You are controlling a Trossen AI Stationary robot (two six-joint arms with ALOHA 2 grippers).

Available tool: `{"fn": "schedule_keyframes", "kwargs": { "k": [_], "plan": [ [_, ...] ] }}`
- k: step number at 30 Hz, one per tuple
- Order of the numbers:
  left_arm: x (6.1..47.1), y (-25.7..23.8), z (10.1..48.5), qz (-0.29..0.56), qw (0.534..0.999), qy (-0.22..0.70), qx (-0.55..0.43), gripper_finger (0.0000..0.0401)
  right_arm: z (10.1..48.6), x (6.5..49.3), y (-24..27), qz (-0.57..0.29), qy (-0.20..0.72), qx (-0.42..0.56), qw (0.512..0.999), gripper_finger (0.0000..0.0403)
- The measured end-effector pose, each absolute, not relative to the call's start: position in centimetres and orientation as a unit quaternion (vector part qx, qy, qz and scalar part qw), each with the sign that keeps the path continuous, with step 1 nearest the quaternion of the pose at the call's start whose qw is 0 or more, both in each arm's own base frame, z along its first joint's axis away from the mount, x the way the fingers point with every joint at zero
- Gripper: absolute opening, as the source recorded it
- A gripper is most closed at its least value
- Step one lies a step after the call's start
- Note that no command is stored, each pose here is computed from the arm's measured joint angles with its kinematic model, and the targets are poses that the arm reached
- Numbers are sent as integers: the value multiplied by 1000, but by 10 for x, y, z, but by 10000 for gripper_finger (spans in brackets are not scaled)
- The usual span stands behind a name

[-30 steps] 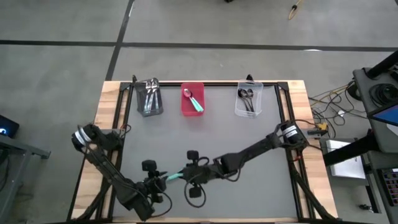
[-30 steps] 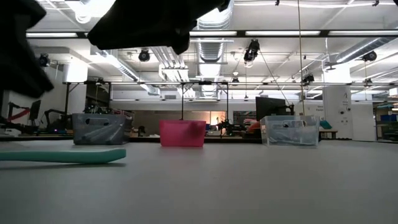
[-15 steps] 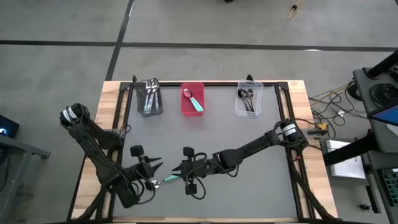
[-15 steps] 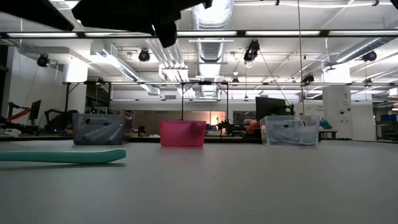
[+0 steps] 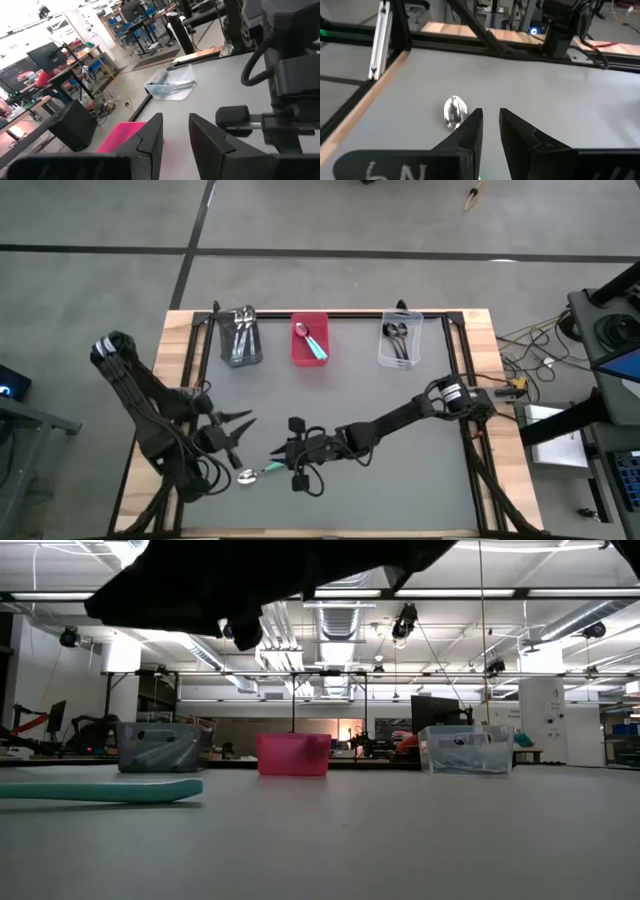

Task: Sort silverware by color (type)
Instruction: Put the blue spoon into the red bin

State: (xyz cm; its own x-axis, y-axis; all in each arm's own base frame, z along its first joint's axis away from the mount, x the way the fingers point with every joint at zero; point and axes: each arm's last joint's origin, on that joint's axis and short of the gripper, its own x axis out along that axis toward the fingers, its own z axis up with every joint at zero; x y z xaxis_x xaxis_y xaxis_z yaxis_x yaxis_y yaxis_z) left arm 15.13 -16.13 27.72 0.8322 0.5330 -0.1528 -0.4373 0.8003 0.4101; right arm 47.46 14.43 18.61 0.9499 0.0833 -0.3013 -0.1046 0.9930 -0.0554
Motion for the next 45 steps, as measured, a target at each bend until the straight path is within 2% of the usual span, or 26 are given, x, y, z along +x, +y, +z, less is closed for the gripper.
{"fn": "schedule_keyframes", "kwargs": {
  "k": [4,15,21,27,33,38,41,45],
  "plan": [
    [148,-157,283,260,942,124,172,76,189,478,145,49,139,-25,989,56],
    [148,-156,285,272,939,108,178,76,164,493,152,76,158,-8,985,56],
    [150,-158,282,278,937,100,187,76,150,504,154,90,202,-7,975,56],
    [150,-157,283,278,934,102,202,76,139,509,154,86,303,-38,948,56],
    [149,-156,285,285,922,97,242,76,161,511,155,87,346,-59,932,56],
    [148,-155,287,291,919,90,250,76,172,513,156,91,339,-66,934,57],
    [148,-155,287,290,919,91,250,76,175,514,156,96,332,-67,936,66],
    [148,-155,287,290,919,92,251,76,169,515,157,94,338,-64,934,105]
  ]
}}
